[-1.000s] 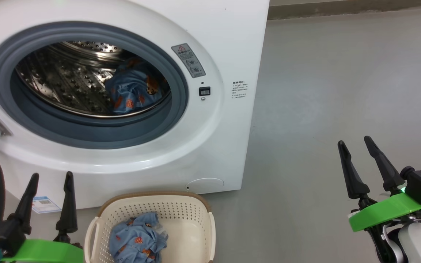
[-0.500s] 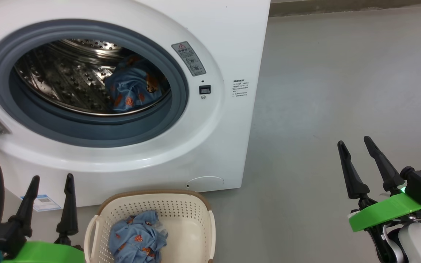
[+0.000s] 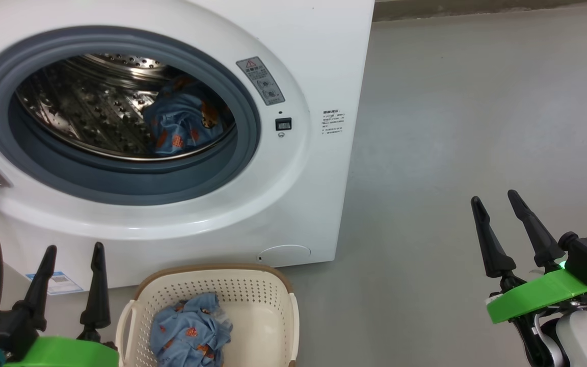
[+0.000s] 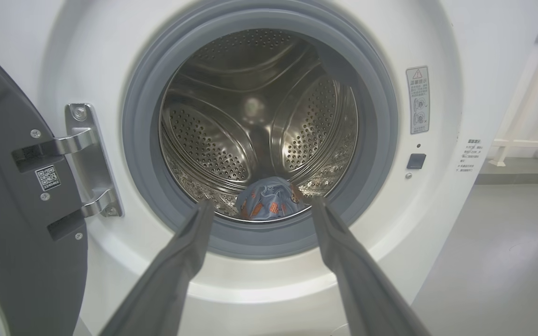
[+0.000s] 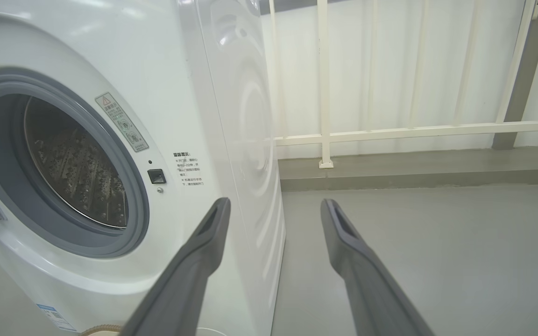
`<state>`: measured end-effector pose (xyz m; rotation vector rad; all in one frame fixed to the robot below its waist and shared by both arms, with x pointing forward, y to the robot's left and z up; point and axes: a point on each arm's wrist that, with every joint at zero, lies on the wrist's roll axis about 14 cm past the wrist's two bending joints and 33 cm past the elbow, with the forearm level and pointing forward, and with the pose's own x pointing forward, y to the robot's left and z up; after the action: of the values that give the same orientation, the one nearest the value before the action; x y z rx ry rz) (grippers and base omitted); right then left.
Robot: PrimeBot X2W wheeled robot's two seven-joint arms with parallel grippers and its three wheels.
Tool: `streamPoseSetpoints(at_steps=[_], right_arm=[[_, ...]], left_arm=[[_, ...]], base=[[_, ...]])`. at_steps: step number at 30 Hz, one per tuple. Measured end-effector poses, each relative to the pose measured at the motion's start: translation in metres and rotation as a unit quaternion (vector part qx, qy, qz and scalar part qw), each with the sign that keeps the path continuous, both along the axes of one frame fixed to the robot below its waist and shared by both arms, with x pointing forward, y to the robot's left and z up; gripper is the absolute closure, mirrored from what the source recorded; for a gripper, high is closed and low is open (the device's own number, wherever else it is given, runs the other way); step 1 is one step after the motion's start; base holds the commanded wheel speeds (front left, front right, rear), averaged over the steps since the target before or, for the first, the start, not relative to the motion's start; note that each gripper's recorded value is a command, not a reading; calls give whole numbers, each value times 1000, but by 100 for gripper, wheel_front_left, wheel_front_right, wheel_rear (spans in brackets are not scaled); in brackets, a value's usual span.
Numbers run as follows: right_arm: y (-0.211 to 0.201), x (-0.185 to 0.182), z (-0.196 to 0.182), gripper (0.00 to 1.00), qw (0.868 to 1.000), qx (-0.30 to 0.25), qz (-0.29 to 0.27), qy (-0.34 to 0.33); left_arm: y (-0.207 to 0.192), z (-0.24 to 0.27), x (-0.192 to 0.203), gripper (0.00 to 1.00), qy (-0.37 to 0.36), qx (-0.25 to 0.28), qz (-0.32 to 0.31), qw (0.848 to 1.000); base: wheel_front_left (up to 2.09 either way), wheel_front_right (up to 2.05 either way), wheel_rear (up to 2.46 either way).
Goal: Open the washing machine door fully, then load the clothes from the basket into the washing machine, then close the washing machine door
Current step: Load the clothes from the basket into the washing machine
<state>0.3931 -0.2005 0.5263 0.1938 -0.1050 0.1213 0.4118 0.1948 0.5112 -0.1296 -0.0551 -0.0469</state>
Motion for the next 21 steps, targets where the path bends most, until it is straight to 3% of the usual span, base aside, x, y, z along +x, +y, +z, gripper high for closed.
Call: streamPoseSetpoints(at_steps=[21], right_arm=[[-3, 10, -11, 0, 1000, 4, -7, 15]], left_arm=[[-13, -29, 10, 0, 40, -10, -20, 999]], base=[[0, 0, 0]])
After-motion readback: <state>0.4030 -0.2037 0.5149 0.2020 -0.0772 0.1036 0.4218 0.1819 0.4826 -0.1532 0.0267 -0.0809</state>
